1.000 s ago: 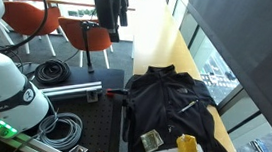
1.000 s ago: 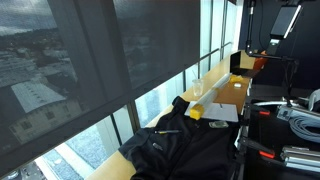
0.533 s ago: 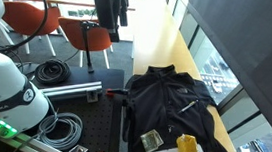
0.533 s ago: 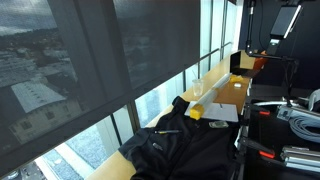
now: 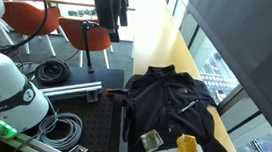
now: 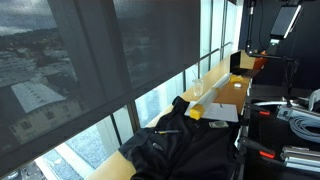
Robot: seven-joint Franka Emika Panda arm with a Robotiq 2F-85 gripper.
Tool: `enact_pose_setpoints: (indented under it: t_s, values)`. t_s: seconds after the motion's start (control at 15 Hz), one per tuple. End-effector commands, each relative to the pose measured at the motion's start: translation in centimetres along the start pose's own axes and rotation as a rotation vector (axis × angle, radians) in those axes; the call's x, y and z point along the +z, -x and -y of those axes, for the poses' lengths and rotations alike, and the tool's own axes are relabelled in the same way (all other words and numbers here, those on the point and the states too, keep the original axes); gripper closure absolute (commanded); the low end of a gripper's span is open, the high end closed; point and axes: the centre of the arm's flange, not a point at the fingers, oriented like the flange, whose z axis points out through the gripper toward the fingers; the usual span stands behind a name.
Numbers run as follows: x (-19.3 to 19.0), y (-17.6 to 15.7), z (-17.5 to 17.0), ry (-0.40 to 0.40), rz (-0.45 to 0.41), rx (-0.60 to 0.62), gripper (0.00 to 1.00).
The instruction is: Close the zip of the jersey
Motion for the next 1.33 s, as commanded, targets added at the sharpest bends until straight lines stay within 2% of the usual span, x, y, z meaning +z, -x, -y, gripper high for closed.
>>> enact_pose_setpoints:
  t_s: [0.0, 0.53, 1.0, 1.27]
  values:
    - [0.0, 0.0, 0.0, 0.0, 0.0, 0.0, 0.0]
    - [0.0, 0.0, 0.0, 0.0, 0.0, 0.0, 0.0]
    - [2.0, -3.1, -0.4, -0.003, 0.0, 0.003, 0.0]
    - [3.9, -5.9, 0.1, -0.031, -0.045, -0.021, 0.0]
